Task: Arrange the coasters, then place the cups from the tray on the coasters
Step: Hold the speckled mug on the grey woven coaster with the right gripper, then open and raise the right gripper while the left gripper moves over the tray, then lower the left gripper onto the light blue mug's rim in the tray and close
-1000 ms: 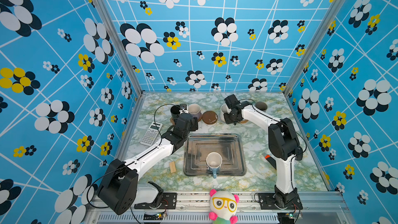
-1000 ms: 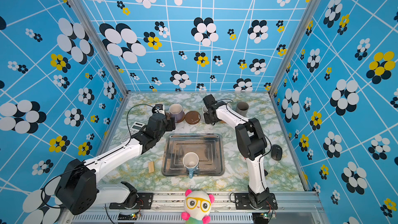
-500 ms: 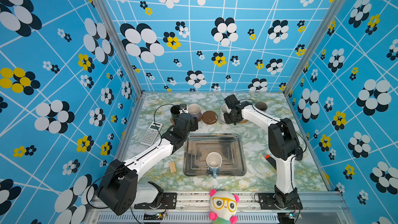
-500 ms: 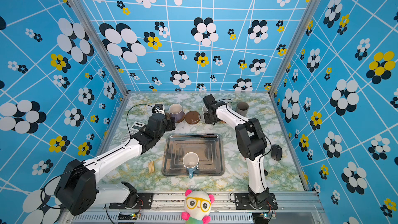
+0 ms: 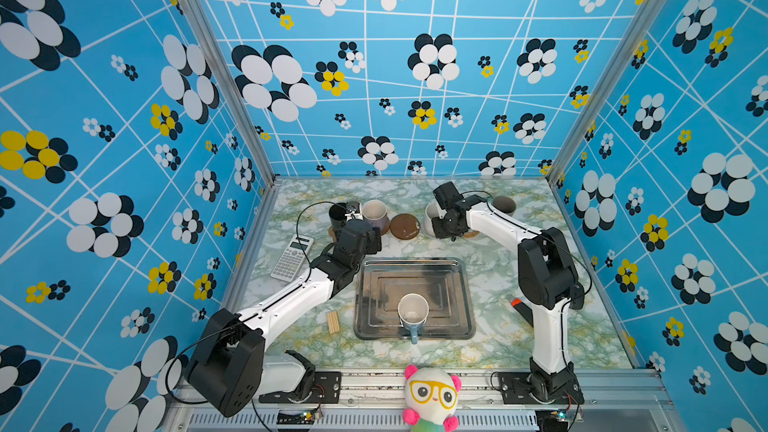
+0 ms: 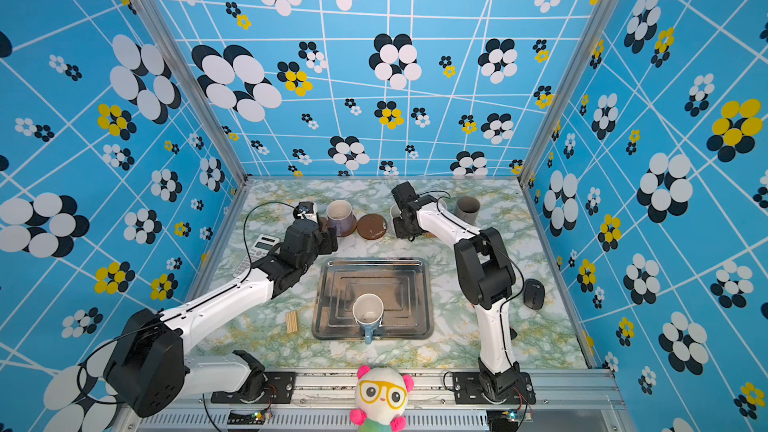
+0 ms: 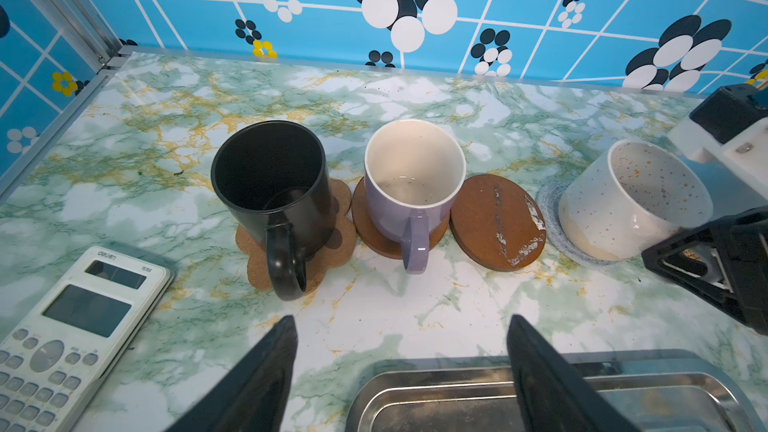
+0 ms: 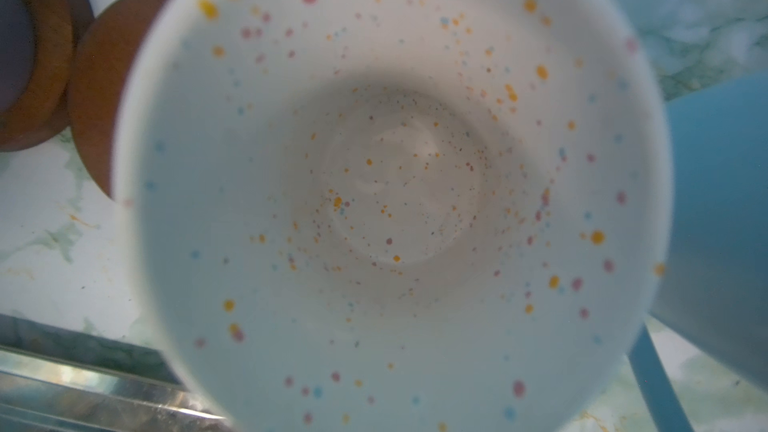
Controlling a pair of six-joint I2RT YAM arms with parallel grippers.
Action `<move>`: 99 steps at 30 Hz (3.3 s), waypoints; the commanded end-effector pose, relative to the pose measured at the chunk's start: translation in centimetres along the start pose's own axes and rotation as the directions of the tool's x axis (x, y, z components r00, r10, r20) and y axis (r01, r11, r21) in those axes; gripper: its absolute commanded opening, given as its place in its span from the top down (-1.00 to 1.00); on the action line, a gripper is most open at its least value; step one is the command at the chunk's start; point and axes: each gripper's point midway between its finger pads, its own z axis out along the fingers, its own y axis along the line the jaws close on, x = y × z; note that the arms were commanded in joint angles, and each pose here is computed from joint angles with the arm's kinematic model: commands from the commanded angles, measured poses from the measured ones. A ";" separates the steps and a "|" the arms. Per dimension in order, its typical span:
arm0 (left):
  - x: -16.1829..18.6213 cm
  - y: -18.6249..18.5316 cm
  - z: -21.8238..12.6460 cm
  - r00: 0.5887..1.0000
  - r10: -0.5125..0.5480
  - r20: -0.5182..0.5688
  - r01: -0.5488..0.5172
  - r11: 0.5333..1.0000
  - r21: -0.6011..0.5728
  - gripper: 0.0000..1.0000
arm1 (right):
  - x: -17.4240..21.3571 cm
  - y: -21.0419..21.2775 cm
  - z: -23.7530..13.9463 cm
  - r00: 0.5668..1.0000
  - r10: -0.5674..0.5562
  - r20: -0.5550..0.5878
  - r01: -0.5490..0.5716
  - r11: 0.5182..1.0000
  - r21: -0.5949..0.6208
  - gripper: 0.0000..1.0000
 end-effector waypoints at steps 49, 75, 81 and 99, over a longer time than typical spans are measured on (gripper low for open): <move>-1.6 -7.0 -3.0 0.997 -0.026 -0.068 0.043 0.966 0.254 -0.59 | -2.6 -5.5 -21.1 0.705 0.328 0.628 -0.325 0.937 -0.126 -0.68; 8.9 -12.6 -17.2 0.771 0.406 -0.490 -0.117 0.847 0.519 -0.66 | 0.9 -8.0 -19.4 0.672 0.311 0.672 -0.382 0.923 -0.045 -0.99; 11.5 -11.6 -19.0 0.719 0.415 -0.557 -0.143 0.873 0.466 -0.66 | 0.8 -7.8 -19.3 0.673 0.314 0.670 -0.378 0.924 -0.053 -0.99; 18.8 -12.4 -20.7 0.591 0.408 -0.696 -0.151 0.903 0.402 -0.67 | 0.8 -7.5 -19.0 0.679 0.315 0.663 -0.364 0.929 -0.070 -0.98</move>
